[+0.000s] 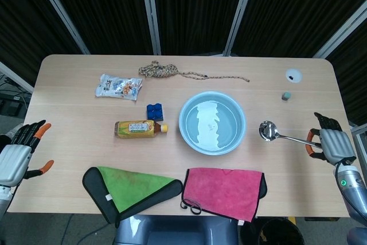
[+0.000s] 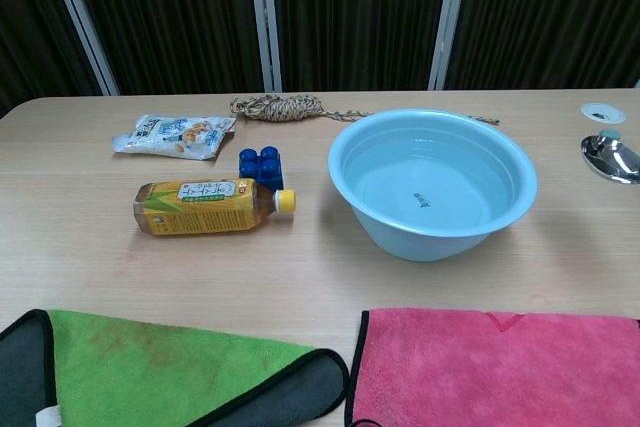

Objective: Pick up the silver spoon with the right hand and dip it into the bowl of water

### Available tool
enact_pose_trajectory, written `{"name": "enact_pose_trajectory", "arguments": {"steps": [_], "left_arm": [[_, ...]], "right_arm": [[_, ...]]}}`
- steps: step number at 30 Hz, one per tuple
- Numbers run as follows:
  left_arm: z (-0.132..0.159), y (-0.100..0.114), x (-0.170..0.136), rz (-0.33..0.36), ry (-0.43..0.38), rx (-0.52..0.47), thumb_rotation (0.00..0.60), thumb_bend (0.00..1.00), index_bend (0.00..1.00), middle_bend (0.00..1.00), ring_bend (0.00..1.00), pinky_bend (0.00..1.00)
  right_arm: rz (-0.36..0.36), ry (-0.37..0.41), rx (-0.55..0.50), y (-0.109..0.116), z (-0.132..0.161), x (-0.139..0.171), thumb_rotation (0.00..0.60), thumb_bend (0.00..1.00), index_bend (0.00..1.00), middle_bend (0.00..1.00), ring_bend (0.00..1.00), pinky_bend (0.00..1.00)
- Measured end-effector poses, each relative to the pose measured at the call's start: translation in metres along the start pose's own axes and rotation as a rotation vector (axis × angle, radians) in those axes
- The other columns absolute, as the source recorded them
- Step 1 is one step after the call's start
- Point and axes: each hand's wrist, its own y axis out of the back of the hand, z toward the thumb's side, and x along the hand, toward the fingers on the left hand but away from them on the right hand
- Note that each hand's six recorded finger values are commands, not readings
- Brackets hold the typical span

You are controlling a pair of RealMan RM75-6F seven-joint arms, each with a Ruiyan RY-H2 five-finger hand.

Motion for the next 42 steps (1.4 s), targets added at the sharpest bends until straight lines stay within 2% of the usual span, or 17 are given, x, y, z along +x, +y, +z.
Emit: {"name": "enact_pose_trajectory", "arguments": {"steps": [15, 26, 36, 42], "left_arm": [[0.000, 0.009, -0.006, 0.002, -0.036, -0.058, 0.600, 0.27, 0.01, 0.00, 0.00, 0.00], [-0.011, 0.019, -0.009, 0.018, -0.029, -0.095, 0.600, 0.27, 0.02, 0.00, 0.00, 0.00], [-0.024, 0.030, -0.010, 0.050, 0.005, -0.123, 0.600, 0.27, 0.02, 0.00, 0.00, 0.00], [-0.028, 0.029, -0.007, 0.042, 0.017, -0.121, 0.600, 0.27, 0.02, 0.00, 0.00, 0.00]], "right_arm": [[0.026, 0.112, 0.110, 0.015, 0.077, 0.020, 0.600, 0.57, 0.70, 0.00, 0.00, 0.00], [0.097, 0.202, 0.148, -0.002, 0.148, 0.015, 0.600, 0.57, 0.70, 0.00, 0.00, 0.00], [0.137, 0.246, 0.172, -0.009, 0.190, 0.000, 0.600, 0.57, 0.70, 0.00, 0.00, 0.00], [0.159, 0.252, 0.202, -0.014, 0.205, -0.011, 0.600, 0.57, 0.70, 0.00, 0.00, 0.00]]}}
